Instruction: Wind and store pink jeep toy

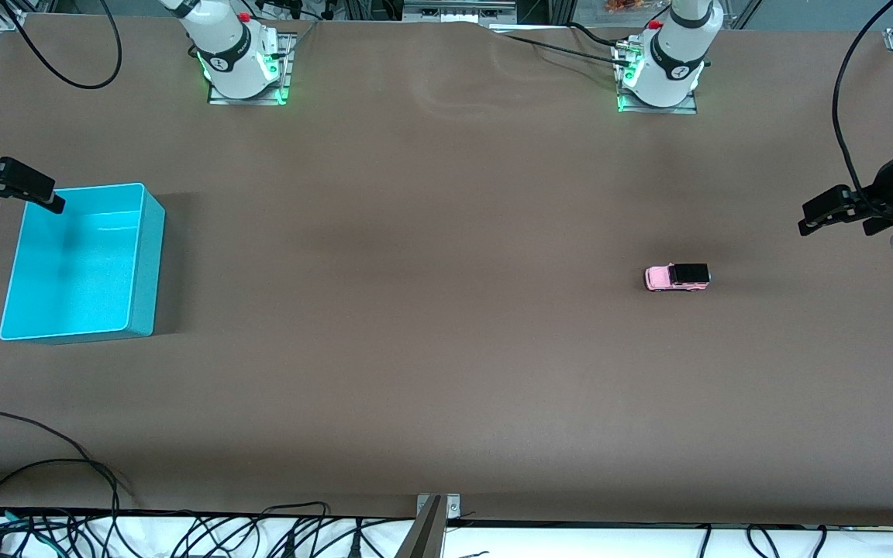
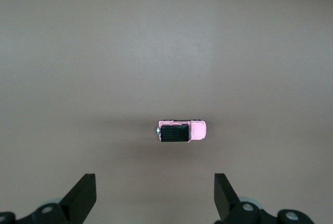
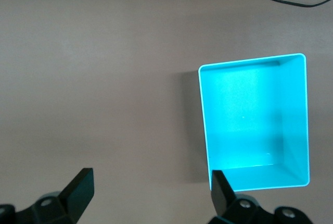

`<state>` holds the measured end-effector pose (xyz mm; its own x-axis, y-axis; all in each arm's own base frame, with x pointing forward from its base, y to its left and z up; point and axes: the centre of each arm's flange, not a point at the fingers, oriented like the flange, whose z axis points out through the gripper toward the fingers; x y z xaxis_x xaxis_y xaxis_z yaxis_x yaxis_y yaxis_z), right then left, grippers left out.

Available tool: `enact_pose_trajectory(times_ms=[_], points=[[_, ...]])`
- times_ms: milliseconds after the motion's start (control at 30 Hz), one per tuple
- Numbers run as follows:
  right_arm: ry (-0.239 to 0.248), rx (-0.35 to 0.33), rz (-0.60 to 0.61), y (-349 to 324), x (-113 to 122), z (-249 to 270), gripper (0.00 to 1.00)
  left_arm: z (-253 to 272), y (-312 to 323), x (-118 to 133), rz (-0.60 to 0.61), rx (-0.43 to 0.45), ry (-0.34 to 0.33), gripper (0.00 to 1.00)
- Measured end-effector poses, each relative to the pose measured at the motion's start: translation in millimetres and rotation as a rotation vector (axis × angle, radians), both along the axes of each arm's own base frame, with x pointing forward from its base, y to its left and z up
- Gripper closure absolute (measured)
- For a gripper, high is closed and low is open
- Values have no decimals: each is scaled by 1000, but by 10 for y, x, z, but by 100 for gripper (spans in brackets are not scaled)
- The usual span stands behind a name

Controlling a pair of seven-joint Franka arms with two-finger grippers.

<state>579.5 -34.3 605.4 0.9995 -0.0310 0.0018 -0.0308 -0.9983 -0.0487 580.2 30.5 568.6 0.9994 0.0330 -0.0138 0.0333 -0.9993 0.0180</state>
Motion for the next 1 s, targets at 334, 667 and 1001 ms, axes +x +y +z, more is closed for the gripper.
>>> enact_pose_trajectory(times_ms=[334,667,1001], points=[[4,0,1,-3,-6,-3,0,-6,-1,3,0,0,1,0],[5,0,2,-6,-7,-2,0,-7,-35,4,-6,0,1,0],[13,1,5,1,-15,-9,0,-7,-62,6,-10,-1,1,0]])
